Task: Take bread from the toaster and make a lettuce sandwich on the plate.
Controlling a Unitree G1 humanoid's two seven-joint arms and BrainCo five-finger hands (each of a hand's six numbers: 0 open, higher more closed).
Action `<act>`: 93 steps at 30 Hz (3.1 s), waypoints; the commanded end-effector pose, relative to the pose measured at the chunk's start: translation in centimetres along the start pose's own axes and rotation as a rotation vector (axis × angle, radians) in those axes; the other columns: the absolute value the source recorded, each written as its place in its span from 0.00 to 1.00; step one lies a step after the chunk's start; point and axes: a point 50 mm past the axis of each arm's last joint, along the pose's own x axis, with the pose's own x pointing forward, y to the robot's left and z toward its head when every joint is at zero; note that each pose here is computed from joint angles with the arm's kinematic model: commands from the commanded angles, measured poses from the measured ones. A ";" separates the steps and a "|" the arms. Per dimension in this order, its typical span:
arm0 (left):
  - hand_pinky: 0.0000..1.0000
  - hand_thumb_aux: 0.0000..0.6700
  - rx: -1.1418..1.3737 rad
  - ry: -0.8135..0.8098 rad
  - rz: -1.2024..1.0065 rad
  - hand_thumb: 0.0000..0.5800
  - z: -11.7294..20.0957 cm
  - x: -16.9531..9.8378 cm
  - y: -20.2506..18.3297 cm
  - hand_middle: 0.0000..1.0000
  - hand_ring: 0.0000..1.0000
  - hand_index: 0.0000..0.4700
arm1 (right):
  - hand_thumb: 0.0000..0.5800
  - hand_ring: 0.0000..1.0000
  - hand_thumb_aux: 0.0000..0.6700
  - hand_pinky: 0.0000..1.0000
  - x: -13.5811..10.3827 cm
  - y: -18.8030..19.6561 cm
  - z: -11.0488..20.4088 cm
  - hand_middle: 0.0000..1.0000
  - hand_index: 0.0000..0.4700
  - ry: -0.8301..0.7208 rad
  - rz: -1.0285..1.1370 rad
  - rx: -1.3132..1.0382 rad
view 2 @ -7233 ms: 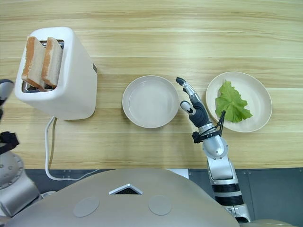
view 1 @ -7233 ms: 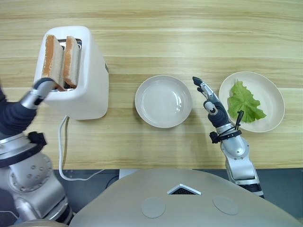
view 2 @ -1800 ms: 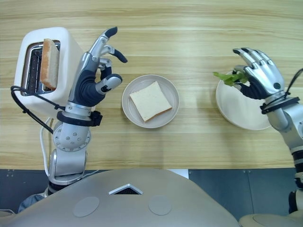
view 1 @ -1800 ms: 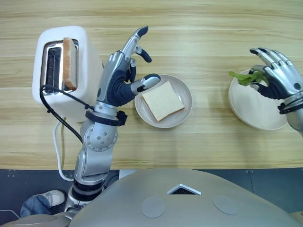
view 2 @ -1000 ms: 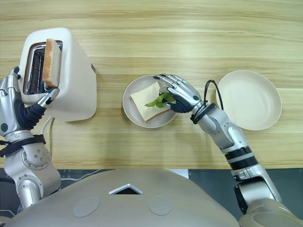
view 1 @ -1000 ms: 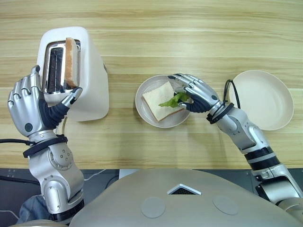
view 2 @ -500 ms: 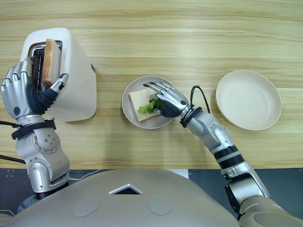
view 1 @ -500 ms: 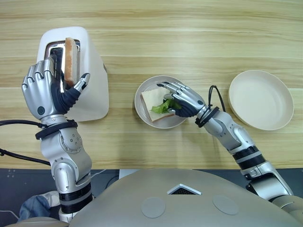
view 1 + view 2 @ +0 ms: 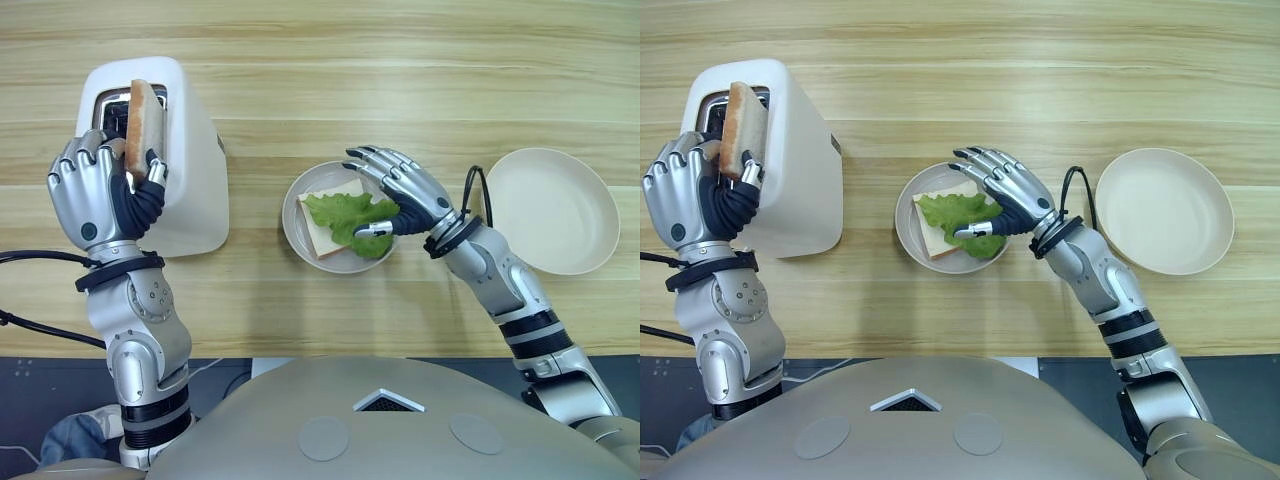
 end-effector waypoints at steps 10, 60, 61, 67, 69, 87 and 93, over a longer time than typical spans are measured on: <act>1.00 1.00 -0.159 -0.104 0.282 1.00 1.9 1.2 5.5 1.00 1.00 1.00 | 0.00 0.00 0.00 0.00 -0.8 1.0 -2.6 0.00 0.00 0.054 0.102 -0.186; 1.00 1.00 -0.819 -0.364 0.008 1.00 9.4 0.1 2.5 1.00 1.00 1.00 | 0.00 0.00 0.00 0.00 0.8 2.0 -0.9 0.00 0.00 -0.050 0.067 -0.179; 1.00 1.00 -0.836 -0.354 -0.018 1.00 9.4 0.2 2.1 1.00 1.00 1.00 | 0.00 0.00 0.00 0.00 0.7 1.4 -1.0 0.00 0.00 -0.046 0.049 -0.197; 1.00 1.00 -0.925 -0.316 -0.170 1.00 9.8 0.4 -0.7 1.00 1.00 1.00 | 0.00 0.00 0.00 0.00 -0.3 -3.6 -1.9 0.00 0.00 0.014 -0.047 -0.341; 1.00 1.00 -0.965 -0.293 -0.240 1.00 9.8 0.3 -1.9 1.00 1.00 1.00 | 0.00 0.00 0.00 0.00 -0.9 -5.1 -2.0 0.00 0.00 0.032 -0.068 -0.388; 1.00 1.00 -1.078 -0.331 -0.720 1.00 10.4 0.4 -8.5 1.00 1.00 1.00 | 0.00 0.00 0.00 0.00 -4.3 -6.5 -1.6 0.00 0.00 0.088 -0.239 -0.232; 1.00 1.00 -0.993 -0.382 -0.766 1.00 10.1 1.4 -8.9 1.00 1.00 1.00 | 0.00 0.00 0.00 0.00 -3.9 -3.8 0.9 0.00 0.00 -0.038 -0.182 -0.170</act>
